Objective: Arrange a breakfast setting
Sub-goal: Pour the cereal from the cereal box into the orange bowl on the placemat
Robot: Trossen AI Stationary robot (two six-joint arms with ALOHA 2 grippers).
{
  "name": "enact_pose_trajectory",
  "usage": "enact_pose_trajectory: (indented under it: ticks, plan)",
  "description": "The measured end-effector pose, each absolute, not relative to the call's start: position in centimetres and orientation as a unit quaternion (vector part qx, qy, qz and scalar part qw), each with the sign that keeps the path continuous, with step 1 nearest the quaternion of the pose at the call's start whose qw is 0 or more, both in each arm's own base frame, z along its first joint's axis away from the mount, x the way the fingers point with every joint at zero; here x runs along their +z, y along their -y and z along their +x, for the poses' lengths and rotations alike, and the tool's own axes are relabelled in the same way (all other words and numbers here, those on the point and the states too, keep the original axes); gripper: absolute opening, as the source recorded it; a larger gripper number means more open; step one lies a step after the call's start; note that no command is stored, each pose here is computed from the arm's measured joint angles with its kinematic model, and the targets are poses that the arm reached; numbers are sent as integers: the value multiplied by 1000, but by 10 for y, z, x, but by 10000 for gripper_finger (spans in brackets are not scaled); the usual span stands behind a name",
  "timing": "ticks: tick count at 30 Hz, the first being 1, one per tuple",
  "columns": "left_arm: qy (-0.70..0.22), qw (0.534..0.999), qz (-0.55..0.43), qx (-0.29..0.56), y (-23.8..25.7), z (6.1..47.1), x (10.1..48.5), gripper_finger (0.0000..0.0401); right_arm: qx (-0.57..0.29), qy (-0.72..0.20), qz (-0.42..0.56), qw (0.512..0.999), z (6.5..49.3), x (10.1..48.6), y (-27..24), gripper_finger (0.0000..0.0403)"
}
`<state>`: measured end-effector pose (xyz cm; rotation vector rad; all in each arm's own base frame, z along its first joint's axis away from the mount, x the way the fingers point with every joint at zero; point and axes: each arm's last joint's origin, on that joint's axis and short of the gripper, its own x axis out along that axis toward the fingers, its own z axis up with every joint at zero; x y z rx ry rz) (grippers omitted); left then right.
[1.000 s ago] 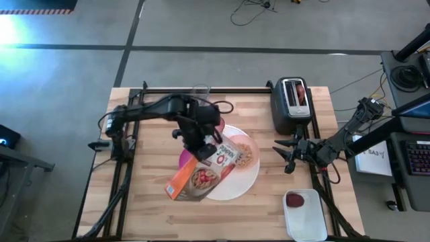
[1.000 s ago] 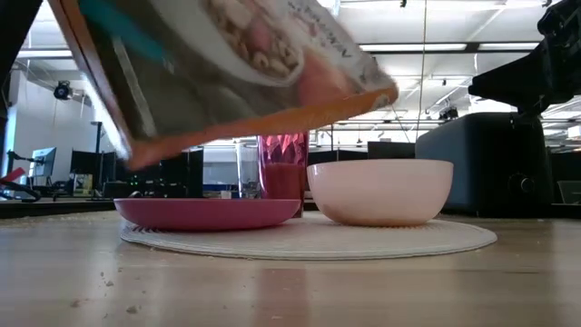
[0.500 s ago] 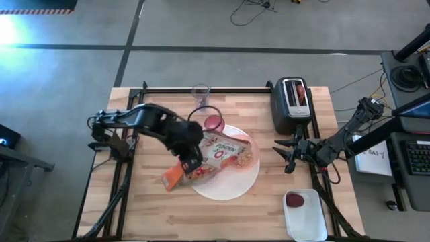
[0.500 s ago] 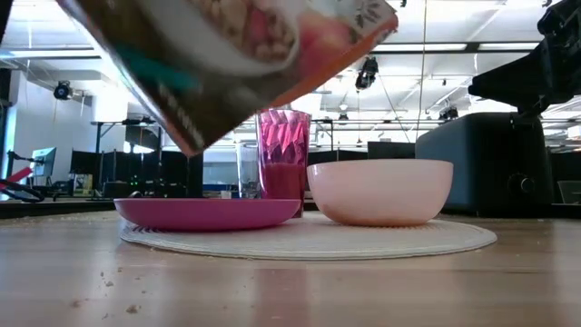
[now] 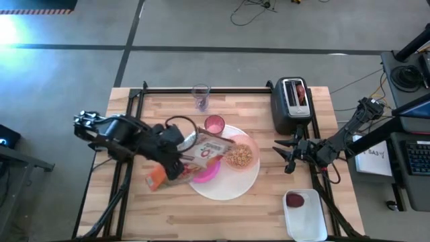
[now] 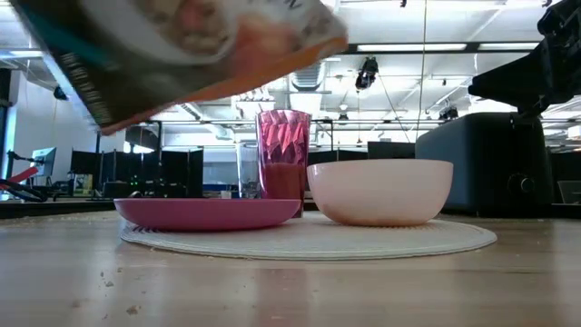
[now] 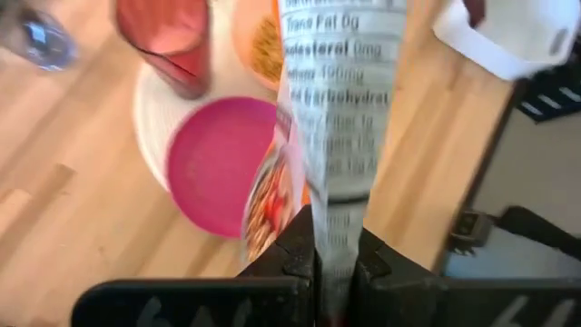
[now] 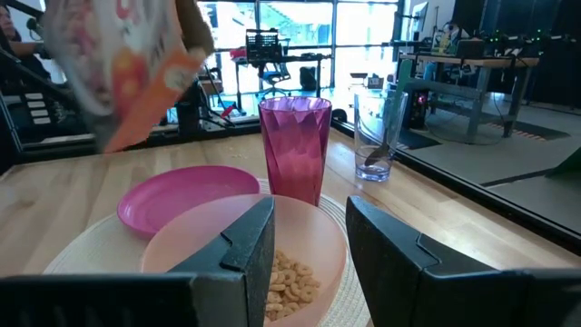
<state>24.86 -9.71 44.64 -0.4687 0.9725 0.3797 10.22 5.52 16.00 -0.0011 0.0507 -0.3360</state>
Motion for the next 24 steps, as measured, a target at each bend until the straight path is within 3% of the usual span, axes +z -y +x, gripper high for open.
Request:
enact_pose_trajectory:
  ticks: [7,17,24]
  plan:
    - [-444,844,-198,226,95,223,433,0,-167,-25,-1,986,102,160,-55,128]
    - [-471,810,-200,287,88,200,391,0,-167,-25,0,986,102,160,-55,128]
    - [-425,825,-193,319,86,186,387,0,-167,-25,0,986,102,160,-55,128]
